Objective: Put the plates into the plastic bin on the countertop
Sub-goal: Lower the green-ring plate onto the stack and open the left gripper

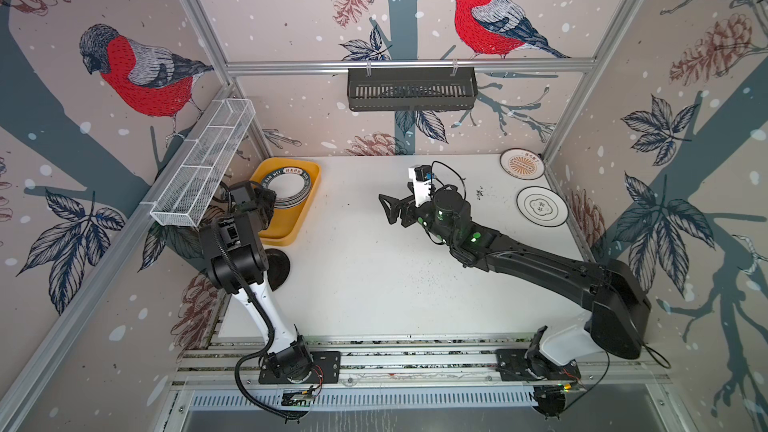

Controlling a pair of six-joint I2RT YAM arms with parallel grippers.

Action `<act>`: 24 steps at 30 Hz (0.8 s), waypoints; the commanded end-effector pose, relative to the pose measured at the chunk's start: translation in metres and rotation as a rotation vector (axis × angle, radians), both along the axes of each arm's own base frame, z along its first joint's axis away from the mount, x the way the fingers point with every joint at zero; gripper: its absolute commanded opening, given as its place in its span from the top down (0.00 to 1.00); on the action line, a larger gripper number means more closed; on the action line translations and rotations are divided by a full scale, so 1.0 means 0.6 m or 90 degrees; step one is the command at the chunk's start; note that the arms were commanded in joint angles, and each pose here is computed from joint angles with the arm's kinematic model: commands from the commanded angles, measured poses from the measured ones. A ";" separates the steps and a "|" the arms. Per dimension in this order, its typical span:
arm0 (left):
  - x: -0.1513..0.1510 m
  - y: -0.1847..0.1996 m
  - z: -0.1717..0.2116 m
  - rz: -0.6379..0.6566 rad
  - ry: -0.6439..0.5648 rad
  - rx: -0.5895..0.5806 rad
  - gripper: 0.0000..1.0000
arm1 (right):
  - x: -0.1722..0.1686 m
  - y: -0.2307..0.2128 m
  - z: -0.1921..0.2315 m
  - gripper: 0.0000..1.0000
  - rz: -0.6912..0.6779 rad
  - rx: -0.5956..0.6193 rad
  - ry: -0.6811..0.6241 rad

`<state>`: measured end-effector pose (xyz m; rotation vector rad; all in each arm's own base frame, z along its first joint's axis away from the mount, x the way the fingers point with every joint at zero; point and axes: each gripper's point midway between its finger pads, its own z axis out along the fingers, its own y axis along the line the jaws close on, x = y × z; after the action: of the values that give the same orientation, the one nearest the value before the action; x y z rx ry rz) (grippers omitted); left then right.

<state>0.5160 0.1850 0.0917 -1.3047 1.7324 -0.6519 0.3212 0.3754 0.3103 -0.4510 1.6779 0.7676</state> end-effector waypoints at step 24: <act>-0.080 -0.034 0.093 -0.040 0.031 0.146 0.07 | 0.034 -0.093 -0.002 0.00 -0.136 0.040 0.040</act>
<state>0.4597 0.1739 0.1191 -1.2616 1.8665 -0.4144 0.3332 0.3343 0.3101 -0.2940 1.7033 0.7063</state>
